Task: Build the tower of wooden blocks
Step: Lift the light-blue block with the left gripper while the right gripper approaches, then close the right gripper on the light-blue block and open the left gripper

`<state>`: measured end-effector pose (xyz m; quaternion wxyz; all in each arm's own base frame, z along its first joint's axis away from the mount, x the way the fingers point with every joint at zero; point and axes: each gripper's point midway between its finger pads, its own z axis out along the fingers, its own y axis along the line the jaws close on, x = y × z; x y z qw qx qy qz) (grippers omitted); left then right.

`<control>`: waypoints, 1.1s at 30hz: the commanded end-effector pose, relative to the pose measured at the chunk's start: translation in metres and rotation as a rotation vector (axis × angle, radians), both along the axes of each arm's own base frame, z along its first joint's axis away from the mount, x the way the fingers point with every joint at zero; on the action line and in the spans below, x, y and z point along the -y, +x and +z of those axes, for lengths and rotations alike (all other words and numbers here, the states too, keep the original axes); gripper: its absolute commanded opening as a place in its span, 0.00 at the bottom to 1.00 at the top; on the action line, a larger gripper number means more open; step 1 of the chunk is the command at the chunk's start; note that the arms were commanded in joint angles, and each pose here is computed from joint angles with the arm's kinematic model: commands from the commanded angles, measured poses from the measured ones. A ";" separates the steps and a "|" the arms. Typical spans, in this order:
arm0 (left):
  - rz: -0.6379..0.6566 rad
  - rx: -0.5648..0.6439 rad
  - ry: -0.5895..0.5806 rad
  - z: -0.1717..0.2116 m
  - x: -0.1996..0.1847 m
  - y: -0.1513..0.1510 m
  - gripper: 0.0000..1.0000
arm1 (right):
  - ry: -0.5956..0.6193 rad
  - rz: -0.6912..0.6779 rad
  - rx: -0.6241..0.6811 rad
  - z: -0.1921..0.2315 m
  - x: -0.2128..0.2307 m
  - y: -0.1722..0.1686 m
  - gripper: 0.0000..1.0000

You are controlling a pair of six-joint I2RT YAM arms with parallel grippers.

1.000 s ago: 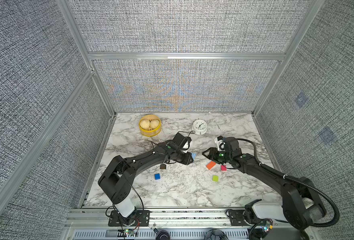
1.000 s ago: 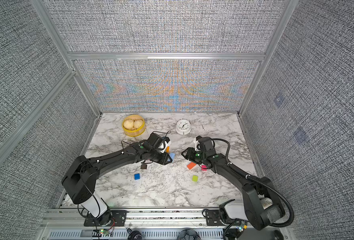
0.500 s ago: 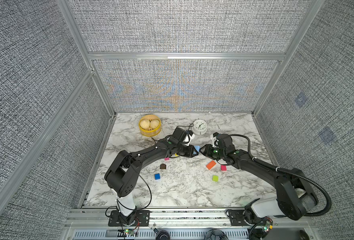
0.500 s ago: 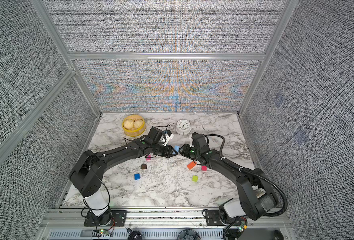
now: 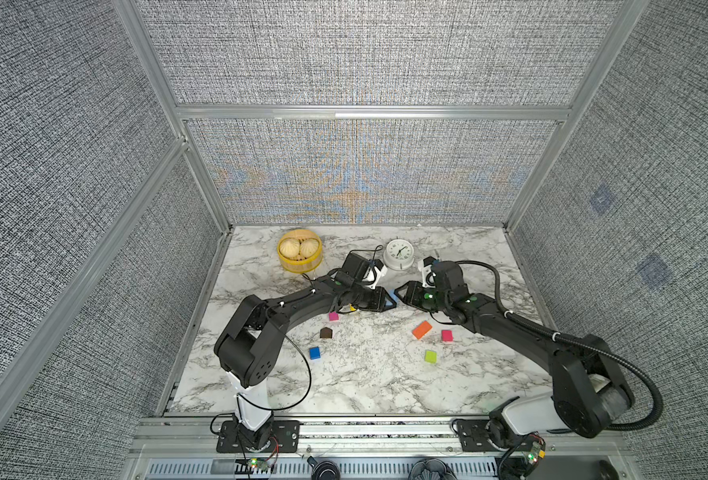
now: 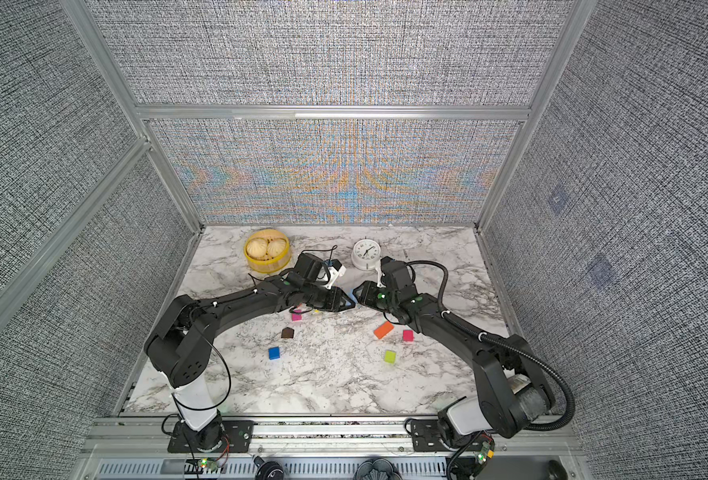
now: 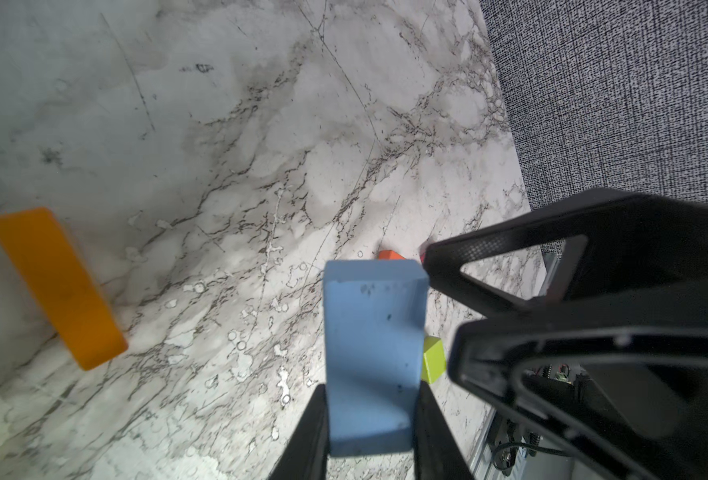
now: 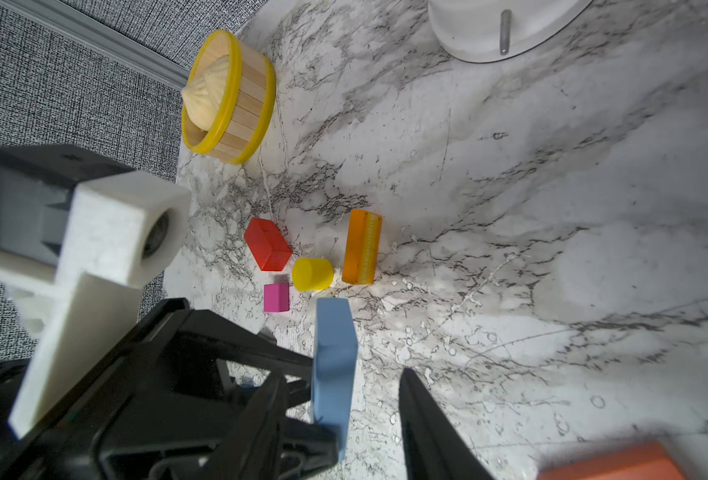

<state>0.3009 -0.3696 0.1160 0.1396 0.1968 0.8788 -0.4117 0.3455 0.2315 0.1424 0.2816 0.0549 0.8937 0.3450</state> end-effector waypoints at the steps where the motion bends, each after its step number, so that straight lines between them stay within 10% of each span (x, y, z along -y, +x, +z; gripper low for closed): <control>1: -0.012 0.017 -0.038 0.011 0.005 0.003 0.16 | 0.001 0.014 0.006 0.000 -0.004 0.002 0.45; 23: -0.014 0.016 -0.075 0.022 0.006 0.004 0.18 | 0.000 0.025 -0.003 -0.004 -0.011 0.010 0.09; 33: 0.036 0.073 -0.009 0.024 -0.010 0.009 0.86 | -0.060 0.054 -0.038 -0.006 -0.009 0.008 0.00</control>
